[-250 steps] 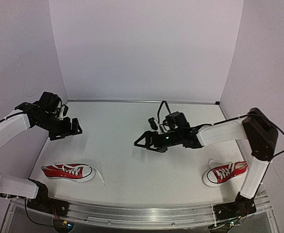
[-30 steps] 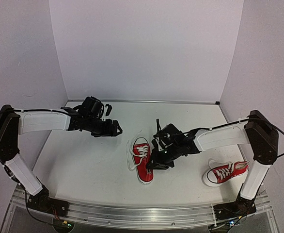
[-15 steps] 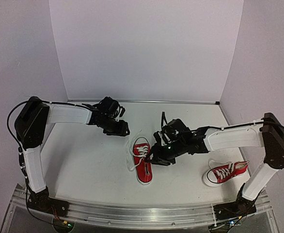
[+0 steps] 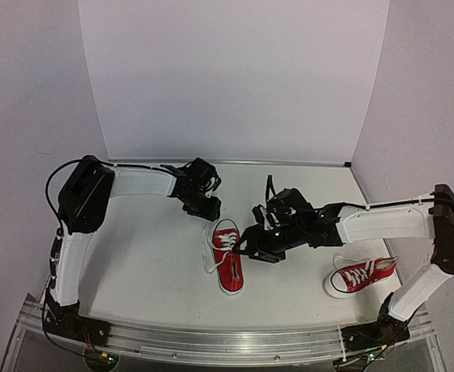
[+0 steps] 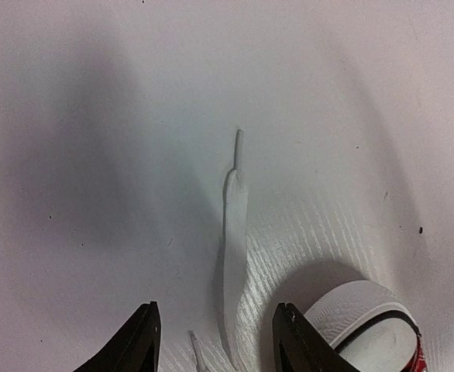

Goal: Tie the shoes

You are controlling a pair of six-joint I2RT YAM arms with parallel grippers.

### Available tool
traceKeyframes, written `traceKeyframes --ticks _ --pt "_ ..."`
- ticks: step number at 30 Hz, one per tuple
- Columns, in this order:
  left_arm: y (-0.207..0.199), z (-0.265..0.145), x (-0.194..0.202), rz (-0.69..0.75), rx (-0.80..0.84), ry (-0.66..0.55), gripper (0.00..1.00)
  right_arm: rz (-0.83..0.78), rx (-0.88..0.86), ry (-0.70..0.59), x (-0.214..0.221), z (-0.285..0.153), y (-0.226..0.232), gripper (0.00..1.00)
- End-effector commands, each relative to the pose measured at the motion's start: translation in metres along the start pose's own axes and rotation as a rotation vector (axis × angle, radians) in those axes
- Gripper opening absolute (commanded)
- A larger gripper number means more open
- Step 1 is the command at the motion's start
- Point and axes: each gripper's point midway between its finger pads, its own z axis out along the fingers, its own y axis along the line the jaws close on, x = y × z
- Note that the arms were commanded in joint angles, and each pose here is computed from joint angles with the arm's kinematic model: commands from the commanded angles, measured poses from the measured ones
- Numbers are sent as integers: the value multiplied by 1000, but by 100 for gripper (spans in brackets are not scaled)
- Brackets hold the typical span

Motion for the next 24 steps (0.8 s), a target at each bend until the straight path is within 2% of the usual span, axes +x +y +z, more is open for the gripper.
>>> traceKeyframes --ticks 1,9,14,17,18,24 --pt "1 5 -7 69 -84 12 50 -12 8 -22 -1 0 -3 59" --pt "0 23 7 127 -112 87 41 2 24 -13 5 8 -15 56" --pt "0 17 6 143 -112 92 19 24 -13 5 11 18 -16 55" --pt "-6 2 -6 146 -93 49 3 16 -29 -5 8 15 -11 54" --pt "-8 -7 -13 142 -87 27 0 11 -35 -12 6 13 -8 54" --pt "-54 -79 -61 162 60 -166 0 -15 -89 -111 -14 -20 10 55"
